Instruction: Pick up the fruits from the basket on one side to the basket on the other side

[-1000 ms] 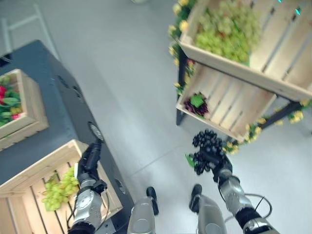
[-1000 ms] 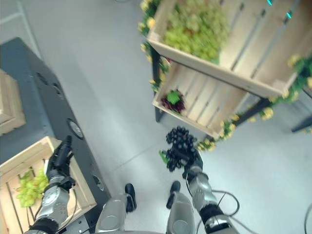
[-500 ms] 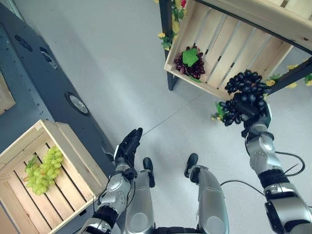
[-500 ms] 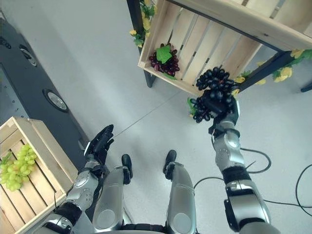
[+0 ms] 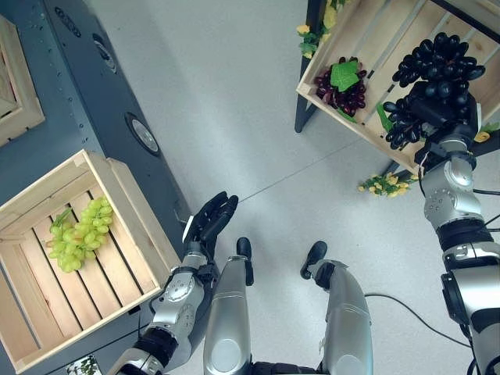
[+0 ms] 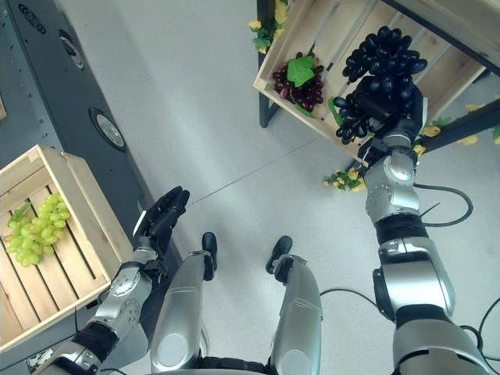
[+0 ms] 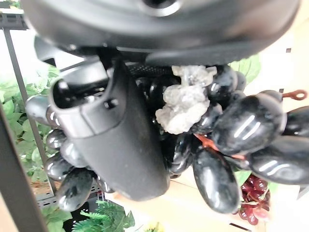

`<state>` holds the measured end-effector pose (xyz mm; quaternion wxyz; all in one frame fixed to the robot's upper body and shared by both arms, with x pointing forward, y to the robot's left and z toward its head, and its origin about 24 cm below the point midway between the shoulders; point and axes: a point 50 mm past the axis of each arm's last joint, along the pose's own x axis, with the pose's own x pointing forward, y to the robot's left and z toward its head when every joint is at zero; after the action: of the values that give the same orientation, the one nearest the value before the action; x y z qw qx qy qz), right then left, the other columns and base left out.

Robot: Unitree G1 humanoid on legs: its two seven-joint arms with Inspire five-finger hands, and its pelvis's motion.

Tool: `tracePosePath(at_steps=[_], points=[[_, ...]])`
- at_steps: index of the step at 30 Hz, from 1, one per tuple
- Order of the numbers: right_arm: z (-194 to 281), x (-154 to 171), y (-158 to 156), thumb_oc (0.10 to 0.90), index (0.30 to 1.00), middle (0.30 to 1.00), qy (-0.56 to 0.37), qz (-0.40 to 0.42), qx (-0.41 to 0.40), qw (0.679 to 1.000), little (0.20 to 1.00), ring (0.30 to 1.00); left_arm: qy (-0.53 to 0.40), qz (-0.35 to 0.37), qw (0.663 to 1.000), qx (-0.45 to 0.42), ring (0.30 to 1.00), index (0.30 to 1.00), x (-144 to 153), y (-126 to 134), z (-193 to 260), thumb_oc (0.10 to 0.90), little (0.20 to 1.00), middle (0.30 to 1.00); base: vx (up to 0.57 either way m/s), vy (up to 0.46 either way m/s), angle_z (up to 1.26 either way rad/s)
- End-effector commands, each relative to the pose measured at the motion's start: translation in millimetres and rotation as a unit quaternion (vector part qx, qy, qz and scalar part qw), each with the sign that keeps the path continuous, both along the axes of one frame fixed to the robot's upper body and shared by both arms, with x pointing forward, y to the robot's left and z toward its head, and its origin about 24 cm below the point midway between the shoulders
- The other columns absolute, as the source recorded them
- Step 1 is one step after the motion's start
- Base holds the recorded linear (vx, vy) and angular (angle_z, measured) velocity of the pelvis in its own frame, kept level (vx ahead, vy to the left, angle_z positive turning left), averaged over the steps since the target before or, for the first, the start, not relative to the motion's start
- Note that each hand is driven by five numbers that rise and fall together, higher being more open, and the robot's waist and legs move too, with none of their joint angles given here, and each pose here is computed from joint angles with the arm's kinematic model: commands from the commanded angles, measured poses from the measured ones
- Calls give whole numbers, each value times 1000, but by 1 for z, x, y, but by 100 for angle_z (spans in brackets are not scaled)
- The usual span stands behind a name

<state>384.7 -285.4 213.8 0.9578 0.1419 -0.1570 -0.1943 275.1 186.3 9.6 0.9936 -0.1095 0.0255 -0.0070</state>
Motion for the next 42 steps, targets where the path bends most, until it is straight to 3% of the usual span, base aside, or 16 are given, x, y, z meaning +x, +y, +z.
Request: tracePosePath(at_steps=[1,5,14,15,23,42], points=[[95,-21,-31,400,300,300,-98,-92,-99,986,300,300,-94,-33,995,-1,900,900,-4,-6,32,800,900,900,59,-61,6],[104,-23,-48,400,300,300,-32,-156,-164,974,300,300,-101,-46,994,5,900,900,-7,-5,37,800,900,900,41,-79,14],[119,-31,-64,400,300,300,-12,-199,-164,966,300,300,-90,-43,995,-15,900,900,-12,2,38,800,900,900,18,-51,8],[122,-34,-67,800,900,900,-6,-231,-165,959,900,900,-90,-44,995,-14,900,900,-13,4,38,800,900,900,0,0,0],[128,-34,-69,800,900,900,42,-276,-197,940,900,900,-95,-49,994,-19,900,900,-18,1,36,800,900,900,-11,14,4],[114,-32,-76,800,900,900,60,-216,-199,954,900,900,-97,-50,993,-36,900,900,-21,-4,36,800,900,900,-7,22,-1]])
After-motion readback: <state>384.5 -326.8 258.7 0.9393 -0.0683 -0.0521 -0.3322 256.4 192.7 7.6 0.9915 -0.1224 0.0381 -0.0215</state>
